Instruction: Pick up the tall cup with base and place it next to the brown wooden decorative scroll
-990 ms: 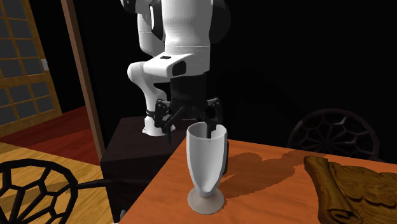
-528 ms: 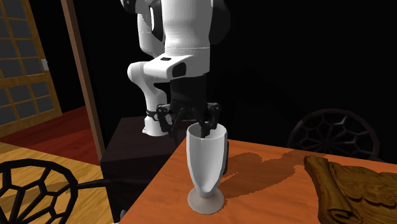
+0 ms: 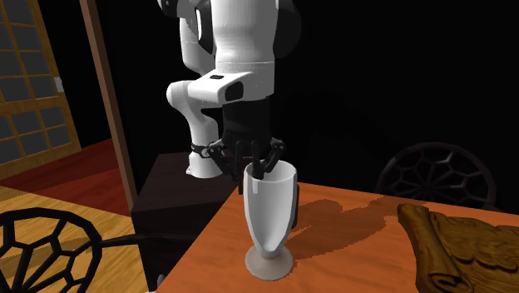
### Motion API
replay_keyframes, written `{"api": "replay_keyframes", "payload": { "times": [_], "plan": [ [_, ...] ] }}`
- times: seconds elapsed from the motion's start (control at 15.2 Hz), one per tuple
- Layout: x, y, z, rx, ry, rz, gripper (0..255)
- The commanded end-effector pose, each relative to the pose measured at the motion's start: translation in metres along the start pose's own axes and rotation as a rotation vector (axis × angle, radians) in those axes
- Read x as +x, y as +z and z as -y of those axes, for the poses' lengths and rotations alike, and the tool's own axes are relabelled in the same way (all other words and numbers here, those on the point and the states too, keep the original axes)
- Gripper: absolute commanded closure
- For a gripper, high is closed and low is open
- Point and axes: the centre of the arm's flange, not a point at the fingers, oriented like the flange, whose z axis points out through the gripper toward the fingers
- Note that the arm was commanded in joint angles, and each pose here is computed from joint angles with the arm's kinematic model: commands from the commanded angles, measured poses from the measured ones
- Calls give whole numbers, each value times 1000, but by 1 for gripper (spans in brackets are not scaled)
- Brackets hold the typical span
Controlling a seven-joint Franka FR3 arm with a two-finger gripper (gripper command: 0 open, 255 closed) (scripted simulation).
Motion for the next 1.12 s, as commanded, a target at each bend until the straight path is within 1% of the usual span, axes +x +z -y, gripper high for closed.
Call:
{"api": "replay_keyframes", "payload": {
  "times": [0.0,1.06],
  "plan": [
    [0,0,0,0,0,0,255],
    [-3,-84,0,0,0,0,255]
  ]
}}
